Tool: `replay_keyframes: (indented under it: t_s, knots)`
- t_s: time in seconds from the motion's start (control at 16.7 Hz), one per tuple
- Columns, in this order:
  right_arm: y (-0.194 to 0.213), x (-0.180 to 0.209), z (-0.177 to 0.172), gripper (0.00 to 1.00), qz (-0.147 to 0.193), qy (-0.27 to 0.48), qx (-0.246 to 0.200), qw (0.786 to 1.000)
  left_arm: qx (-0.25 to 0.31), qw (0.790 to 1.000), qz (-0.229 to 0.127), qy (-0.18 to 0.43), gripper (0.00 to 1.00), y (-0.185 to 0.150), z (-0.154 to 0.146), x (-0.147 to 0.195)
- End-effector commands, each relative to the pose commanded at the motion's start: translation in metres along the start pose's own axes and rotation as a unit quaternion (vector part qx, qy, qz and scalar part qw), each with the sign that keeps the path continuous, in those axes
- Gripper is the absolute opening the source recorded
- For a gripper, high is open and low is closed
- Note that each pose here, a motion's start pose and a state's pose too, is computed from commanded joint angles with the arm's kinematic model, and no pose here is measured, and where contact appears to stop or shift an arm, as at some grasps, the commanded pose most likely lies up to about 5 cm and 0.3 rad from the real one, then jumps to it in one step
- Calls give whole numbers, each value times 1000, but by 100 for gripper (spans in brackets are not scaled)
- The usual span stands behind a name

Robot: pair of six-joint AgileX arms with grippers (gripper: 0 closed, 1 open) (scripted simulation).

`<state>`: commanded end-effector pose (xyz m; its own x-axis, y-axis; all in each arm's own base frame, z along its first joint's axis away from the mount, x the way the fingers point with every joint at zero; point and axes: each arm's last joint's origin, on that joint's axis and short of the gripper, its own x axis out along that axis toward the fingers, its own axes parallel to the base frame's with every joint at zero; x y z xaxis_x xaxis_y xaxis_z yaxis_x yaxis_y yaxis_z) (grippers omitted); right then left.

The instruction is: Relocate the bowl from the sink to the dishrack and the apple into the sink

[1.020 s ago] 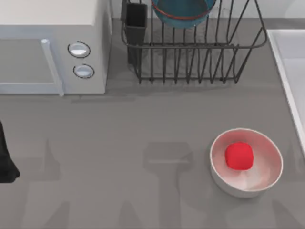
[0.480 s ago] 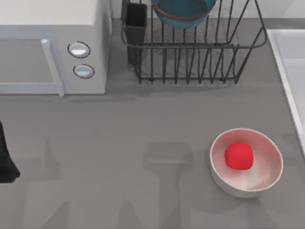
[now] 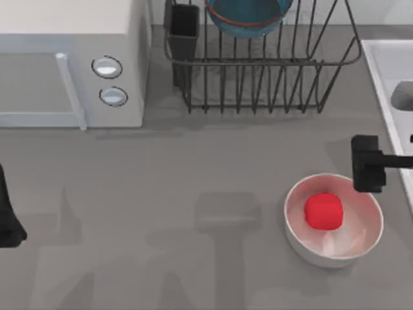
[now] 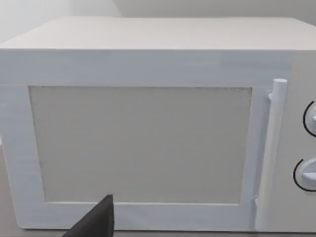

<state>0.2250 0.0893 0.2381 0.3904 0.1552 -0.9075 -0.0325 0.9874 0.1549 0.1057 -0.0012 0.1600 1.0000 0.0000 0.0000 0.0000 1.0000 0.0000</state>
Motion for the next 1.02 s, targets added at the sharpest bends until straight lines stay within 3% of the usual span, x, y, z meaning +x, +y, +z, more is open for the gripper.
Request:
replay_keyframes:
  t_s: [0.24, 0.42, 1.02]
  knots:
    - [40, 39, 27, 100, -43, 130, 4, 991, 0, 1000, 0, 0, 100, 0, 0, 0]
    - [60, 62, 37, 100, -70, 183, 5, 981, 0, 1000, 0, 0, 100, 0, 0, 0]
    - [65, 83, 36, 100, -83, 203, 7, 976, 0, 1000, 0, 0, 100, 0, 0, 0]
